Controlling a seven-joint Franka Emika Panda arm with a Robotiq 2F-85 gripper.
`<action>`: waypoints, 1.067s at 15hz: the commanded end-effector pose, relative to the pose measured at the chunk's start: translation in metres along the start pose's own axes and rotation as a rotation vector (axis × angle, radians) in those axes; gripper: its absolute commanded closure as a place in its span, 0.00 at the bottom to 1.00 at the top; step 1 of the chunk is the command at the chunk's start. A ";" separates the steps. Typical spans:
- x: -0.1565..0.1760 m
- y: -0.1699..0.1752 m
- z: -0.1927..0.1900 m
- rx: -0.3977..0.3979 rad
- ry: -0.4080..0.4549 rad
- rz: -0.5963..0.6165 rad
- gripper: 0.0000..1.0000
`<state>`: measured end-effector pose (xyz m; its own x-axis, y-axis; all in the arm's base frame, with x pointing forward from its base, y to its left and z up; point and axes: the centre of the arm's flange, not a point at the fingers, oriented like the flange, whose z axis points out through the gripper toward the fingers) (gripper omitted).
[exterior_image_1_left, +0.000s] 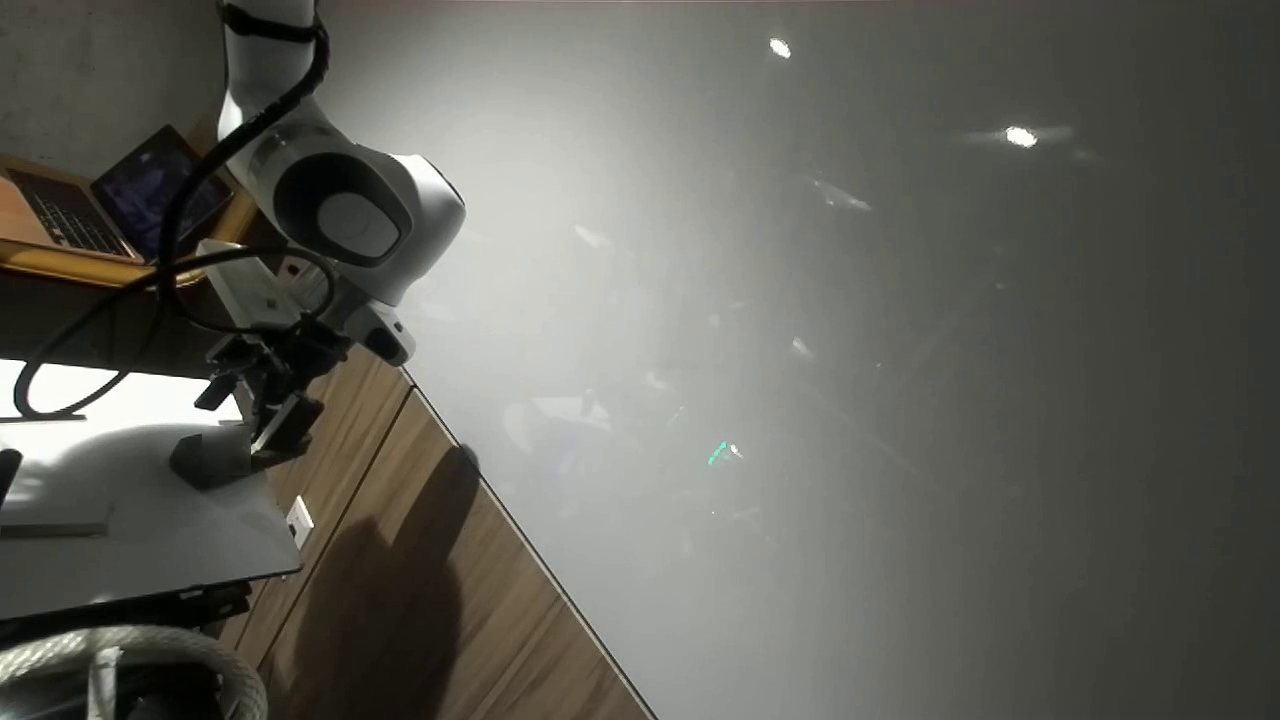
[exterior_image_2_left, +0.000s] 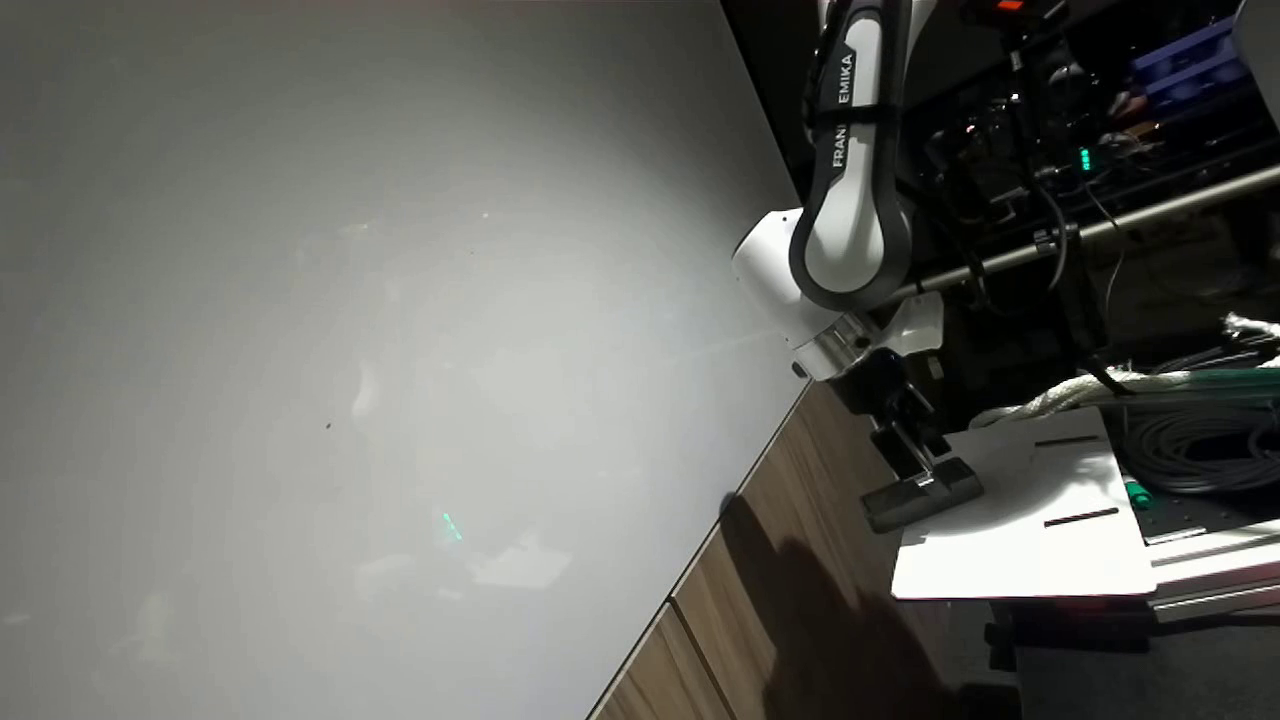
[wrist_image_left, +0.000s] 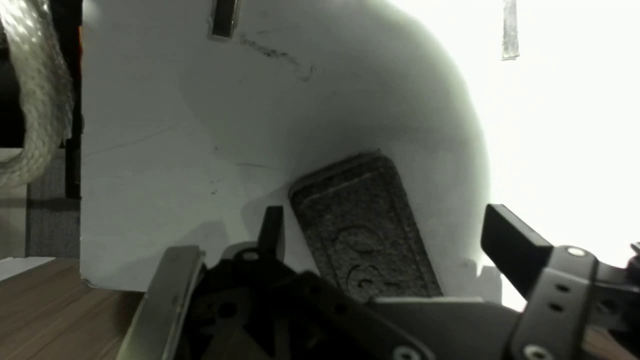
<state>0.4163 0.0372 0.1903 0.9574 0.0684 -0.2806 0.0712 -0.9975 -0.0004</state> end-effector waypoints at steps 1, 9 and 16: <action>-0.005 -0.004 0.004 0.021 -0.007 -0.022 0.00; -0.011 -0.028 0.009 0.018 -0.023 -0.058 0.00; -0.023 -0.027 0.012 -0.048 -0.011 -0.059 0.00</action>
<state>0.3973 0.0634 0.1789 0.9397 0.1329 -0.3151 0.1363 -0.9906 -0.0111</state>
